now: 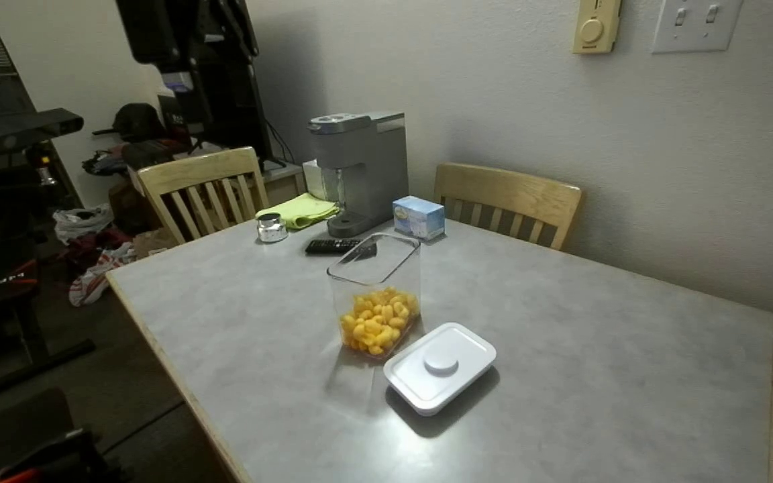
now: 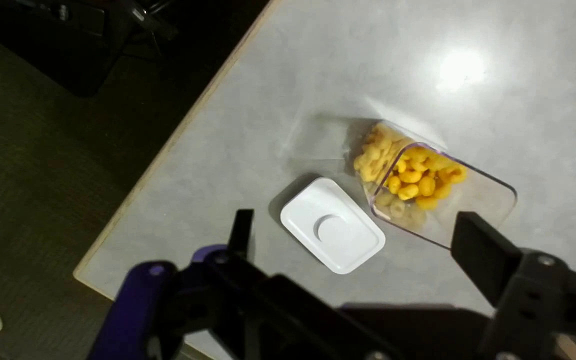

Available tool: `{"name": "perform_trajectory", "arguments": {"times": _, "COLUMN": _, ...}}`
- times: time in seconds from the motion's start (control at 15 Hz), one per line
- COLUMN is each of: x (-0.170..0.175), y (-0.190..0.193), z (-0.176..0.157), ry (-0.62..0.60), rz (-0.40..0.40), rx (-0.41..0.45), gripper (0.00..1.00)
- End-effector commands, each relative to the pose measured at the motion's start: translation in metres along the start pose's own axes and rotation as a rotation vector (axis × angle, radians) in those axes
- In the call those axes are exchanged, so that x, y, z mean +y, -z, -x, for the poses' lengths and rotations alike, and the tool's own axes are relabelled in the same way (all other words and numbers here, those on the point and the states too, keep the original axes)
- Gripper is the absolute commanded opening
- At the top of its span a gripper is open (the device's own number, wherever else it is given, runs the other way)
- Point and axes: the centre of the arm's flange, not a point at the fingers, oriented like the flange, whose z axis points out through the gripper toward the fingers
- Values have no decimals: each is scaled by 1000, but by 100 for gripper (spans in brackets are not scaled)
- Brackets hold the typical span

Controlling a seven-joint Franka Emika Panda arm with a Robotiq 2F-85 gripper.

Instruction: Pick the lid on the table, put it on the storage jar then press the button

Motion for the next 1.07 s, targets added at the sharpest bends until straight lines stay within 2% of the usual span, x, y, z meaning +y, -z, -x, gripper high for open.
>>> {"name": "perform_trajectory", "arguments": {"times": 0.0, "x": 7, "y": -9, "z": -40, "ry": -11, "rz": 41, "rx": -5, "gripper": 100}}
{"name": "perform_trajectory", "arguments": {"times": 0.27, "x": 23, "y": -21, "z": -71, "ry": 2, "rz": 143, "rx": -15, "gripper": 100}}
{"name": "perform_trajectory", "arguments": {"times": 0.33, "x": 22, "y": -20, "z": -48, "ry": -11, "rz": 101, "rx": 9, "gripper": 100}}
{"name": "perform_trajectory", "arguments": {"times": 0.73, "x": 20, "y": -19, "z": -49, "ry": -9, "rz": 102, "rx": 13, "gripper": 100}}
{"name": "perform_trajectory", "arguments": {"times": 0.8, "x": 20, "y": -25, "z": -48, "ry": 17, "rz": 122, "rx": 22, "gripper": 100}}
{"name": "perform_trajectory", "arguments": {"times": 1.0, "x": 17, "y": -37, "z": -62, "ry": 52, "rz": 110, "rx": 43, "gripper": 100}}
